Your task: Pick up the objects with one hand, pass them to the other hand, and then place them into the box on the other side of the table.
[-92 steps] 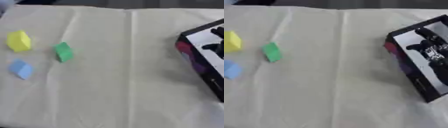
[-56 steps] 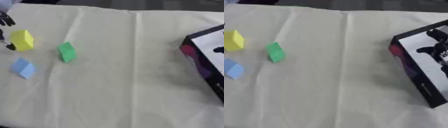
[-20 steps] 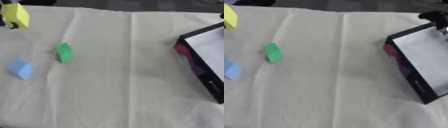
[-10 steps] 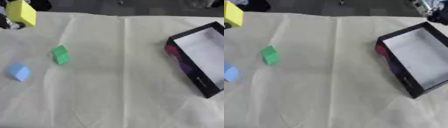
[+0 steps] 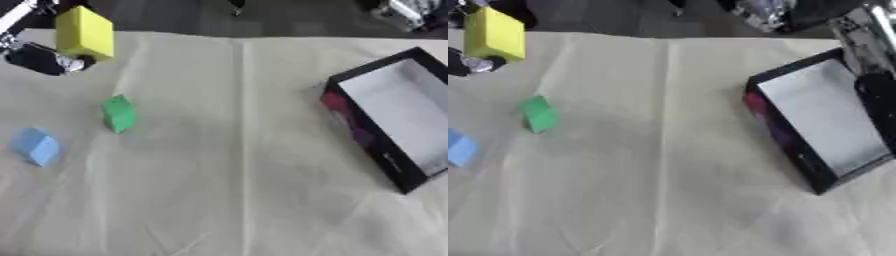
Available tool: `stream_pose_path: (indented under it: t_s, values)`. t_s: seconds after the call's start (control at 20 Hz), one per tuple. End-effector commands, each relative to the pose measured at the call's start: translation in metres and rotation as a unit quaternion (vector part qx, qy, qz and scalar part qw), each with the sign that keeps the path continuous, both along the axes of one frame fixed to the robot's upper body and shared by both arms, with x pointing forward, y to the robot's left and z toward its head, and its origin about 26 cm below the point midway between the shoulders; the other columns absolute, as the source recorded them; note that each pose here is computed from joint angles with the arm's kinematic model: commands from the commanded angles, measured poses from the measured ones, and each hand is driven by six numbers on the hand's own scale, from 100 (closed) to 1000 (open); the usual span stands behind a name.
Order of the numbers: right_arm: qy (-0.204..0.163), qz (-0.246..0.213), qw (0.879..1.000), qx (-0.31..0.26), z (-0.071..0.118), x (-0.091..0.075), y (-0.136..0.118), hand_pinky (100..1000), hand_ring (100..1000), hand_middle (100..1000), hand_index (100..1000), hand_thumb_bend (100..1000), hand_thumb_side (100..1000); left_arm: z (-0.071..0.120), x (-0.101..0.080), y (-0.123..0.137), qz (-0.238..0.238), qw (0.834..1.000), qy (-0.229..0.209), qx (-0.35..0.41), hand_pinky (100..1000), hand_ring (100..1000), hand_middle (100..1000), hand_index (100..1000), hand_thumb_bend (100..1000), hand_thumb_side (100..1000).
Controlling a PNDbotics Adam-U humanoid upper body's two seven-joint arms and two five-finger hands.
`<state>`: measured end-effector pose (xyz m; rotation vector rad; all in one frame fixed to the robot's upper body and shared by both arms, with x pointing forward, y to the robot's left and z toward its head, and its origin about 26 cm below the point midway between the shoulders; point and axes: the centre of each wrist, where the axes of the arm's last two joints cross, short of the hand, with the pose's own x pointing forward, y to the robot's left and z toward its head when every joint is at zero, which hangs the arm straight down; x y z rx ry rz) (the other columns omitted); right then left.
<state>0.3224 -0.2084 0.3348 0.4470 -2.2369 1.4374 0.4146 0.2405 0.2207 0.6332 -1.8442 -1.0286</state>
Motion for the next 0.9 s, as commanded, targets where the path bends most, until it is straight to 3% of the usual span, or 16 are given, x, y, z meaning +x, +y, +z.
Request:
stream_pose_path:
  t_s: [0.05, 0.4, 0.65, 0.9]
  values:
    - [-0.025, 0.018, 0.999, -0.033, 0.007, 0.008, 0.017, 922, 848, 1000, 972, 287, 170, 0.006, -0.008, -0.009, 0.008, 0.998, -0.022, -0.051, 751, 577, 381, 458, 100, 100]
    - [-0.062, 0.062, 0.992, -0.092, 0.017, 0.027, 0.067, 918, 849, 1000, 964, 318, 163, -0.013, -0.018, -0.037, 0.025, 0.992, -0.027, -0.121, 745, 571, 381, 457, 100, 100]
    - [-0.088, 0.092, 0.983, -0.131, 0.008, 0.030, 0.092, 917, 851, 1000, 967, 323, 174, -0.032, -0.023, -0.062, 0.015, 0.990, -0.037, -0.138, 742, 566, 378, 456, 100, 100]
    - [-0.106, 0.090, 0.979, -0.150, -0.005, 0.032, 0.108, 917, 852, 1000, 974, 332, 150, -0.039, -0.026, -0.079, 0.002, 0.989, -0.045, -0.140, 738, 563, 374, 455, 100, 100]
